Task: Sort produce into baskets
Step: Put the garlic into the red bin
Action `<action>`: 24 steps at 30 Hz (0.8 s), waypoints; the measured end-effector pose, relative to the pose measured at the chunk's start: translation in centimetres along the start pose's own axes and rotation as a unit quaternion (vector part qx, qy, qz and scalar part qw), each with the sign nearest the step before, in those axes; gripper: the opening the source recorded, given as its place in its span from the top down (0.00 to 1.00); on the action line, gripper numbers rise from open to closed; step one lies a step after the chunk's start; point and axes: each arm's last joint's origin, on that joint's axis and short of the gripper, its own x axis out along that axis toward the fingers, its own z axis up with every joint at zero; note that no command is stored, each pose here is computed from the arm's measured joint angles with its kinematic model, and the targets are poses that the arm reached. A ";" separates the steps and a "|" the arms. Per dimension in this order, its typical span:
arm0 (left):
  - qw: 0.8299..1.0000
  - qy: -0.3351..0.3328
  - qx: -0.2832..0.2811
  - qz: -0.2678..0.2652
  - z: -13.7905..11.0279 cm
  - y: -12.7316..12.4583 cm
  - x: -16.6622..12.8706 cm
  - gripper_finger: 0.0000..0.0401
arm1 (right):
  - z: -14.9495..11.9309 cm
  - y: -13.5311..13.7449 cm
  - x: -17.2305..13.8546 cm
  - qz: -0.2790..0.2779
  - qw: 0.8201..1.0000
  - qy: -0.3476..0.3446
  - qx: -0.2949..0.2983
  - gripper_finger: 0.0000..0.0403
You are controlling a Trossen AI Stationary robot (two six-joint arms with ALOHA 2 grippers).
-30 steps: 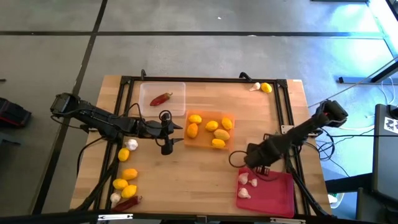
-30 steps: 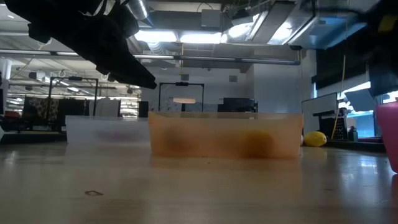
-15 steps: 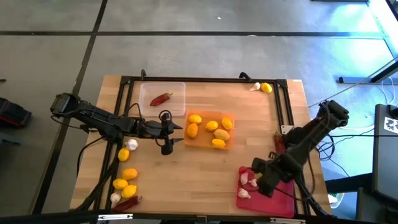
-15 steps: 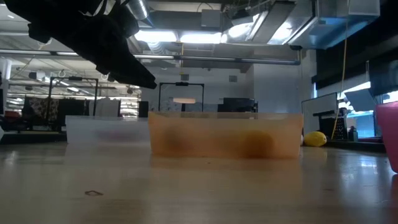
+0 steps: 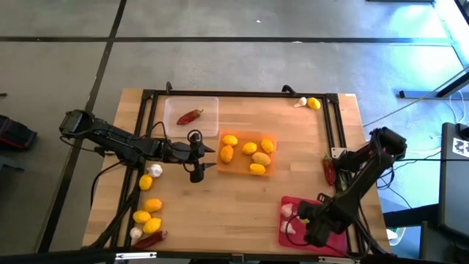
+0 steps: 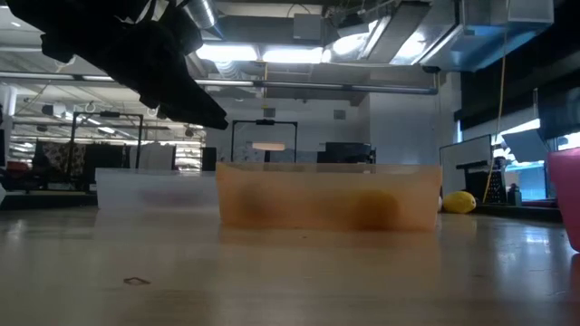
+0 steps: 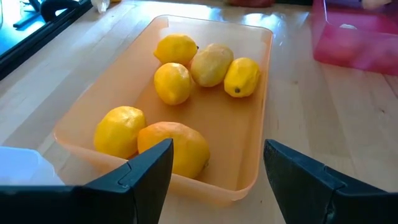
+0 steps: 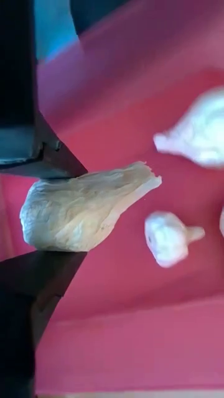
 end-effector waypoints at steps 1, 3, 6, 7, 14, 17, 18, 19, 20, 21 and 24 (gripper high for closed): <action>1.000 0.000 0.000 0.000 0.0 0.0 0.0 0.39 | 0.0 0.0 0.2 -0.007 1.000 0.000 0.001 0.59; 1.000 0.000 0.000 0.000 0.0 0.0 0.0 0.39 | 0.1 -0.2 0.6 -0.026 1.000 0.001 0.002 0.55; 1.000 0.000 0.002 0.000 0.0 0.0 0.0 0.39 | 0.0 -0.2 1.0 -0.038 0.999 0.016 0.003 0.47; 1.000 0.000 0.002 0.000 0.0 0.0 0.0 0.39 | 0.0 -0.2 1.0 -0.037 0.999 0.017 0.003 0.45; 1.000 0.000 0.003 0.000 0.0 0.0 0.0 0.39 | 0.8 -0.4 0.8 -0.033 0.999 0.039 0.008 0.32; 1.000 0.000 0.003 0.000 0.0 0.0 0.0 0.39 | 1.7 -0.9 0.0 -0.022 0.999 0.042 0.015 0.31; 1.000 0.000 0.003 0.000 0.0 0.0 0.0 0.39 | 2.0 -1.1 -0.3 -0.015 0.999 0.040 0.015 0.31; 1.000 0.000 0.002 0.000 0.0 0.0 0.0 0.39 | 2.3 -1.3 -0.8 -0.009 0.999 0.034 0.013 0.31; 1.000 0.000 0.002 0.000 0.0 0.0 0.0 0.39 | 2.6 -1.5 -1.2 -0.004 1.000 0.026 0.014 0.31; 1.000 0.000 0.003 0.000 0.0 0.0 0.0 0.39 | 2.8 -1.8 -1.7 -0.001 1.000 0.018 0.014 0.31; 1.000 0.000 0.003 0.000 0.0 0.0 0.0 0.39 | 3.6 -2.9 -3.2 0.002 1.000 -0.022 0.015 0.31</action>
